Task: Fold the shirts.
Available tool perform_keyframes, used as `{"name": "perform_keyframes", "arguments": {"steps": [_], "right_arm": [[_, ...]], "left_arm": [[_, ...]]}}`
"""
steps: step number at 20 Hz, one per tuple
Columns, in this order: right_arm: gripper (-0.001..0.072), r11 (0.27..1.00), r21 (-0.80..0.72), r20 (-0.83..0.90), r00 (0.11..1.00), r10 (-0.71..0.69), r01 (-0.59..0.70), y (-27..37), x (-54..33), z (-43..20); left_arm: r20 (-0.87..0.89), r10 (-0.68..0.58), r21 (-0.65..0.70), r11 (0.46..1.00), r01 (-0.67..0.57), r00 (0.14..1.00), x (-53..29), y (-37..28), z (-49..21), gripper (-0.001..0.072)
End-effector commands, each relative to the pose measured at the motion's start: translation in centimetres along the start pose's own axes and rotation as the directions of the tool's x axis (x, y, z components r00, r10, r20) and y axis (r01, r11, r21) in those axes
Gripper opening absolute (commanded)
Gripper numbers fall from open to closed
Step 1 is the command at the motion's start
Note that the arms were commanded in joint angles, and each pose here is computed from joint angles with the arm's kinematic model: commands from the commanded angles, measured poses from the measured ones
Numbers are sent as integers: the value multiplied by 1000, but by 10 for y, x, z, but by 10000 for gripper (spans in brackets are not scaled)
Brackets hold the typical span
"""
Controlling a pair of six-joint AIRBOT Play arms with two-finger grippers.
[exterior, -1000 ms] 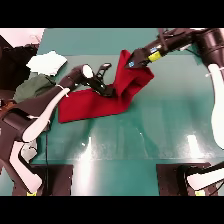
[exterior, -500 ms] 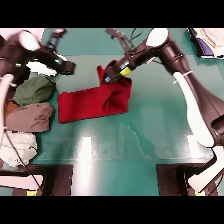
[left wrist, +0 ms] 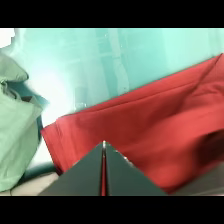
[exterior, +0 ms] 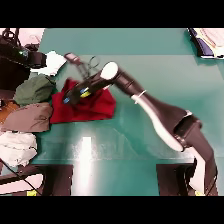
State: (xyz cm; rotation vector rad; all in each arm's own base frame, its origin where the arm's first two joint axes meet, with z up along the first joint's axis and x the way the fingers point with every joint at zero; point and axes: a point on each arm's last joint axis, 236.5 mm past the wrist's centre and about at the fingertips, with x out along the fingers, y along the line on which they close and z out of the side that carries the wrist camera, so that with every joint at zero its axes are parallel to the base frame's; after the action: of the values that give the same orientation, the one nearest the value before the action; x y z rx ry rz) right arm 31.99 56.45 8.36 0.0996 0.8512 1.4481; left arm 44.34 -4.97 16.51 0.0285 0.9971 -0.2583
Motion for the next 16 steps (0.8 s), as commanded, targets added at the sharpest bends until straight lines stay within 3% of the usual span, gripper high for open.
{"name": "perform_keyframes", "arguments": {"steps": [1,3,6,9,13,14,15,16], "right_arm": [[714,998,-61,80,997,-13,18,9,33,4],[707,999,-20,49,999,-23,24,0,-1,-1],[570,994,102,-13,1000,-28,29,-26,-78,-11],[570,951,291,2,994,-109,104,-72,-151,-27],[570,831,532,-19,983,-181,163,-129,-203,-82],[570,805,569,-32,982,-184,169,-137,-207,-97],[570,781,600,-43,982,-185,173,-143,-207,-109],[571,764,621,-48,981,-186,175,-146,-204,-118]], "left_arm": [[-23,7,-5,1000,-7,1000,-5,3,-7,24],[-57,0,-5,1000,-1,998,-5,1,-15,24],[-94,-9,-7,1000,8,996,-5,-1,-23,24],[-118,-34,-13,999,33,992,-4,-7,-30,24],[-177,-136,-55,990,128,975,16,-27,-50,27],[-209,-153,-73,987,141,966,26,-29,-62,176],[-246,-166,-93,985,147,955,38,-30,-77,493],[-275,-171,-112,983,145,946,51,-29,-91,579]]}}
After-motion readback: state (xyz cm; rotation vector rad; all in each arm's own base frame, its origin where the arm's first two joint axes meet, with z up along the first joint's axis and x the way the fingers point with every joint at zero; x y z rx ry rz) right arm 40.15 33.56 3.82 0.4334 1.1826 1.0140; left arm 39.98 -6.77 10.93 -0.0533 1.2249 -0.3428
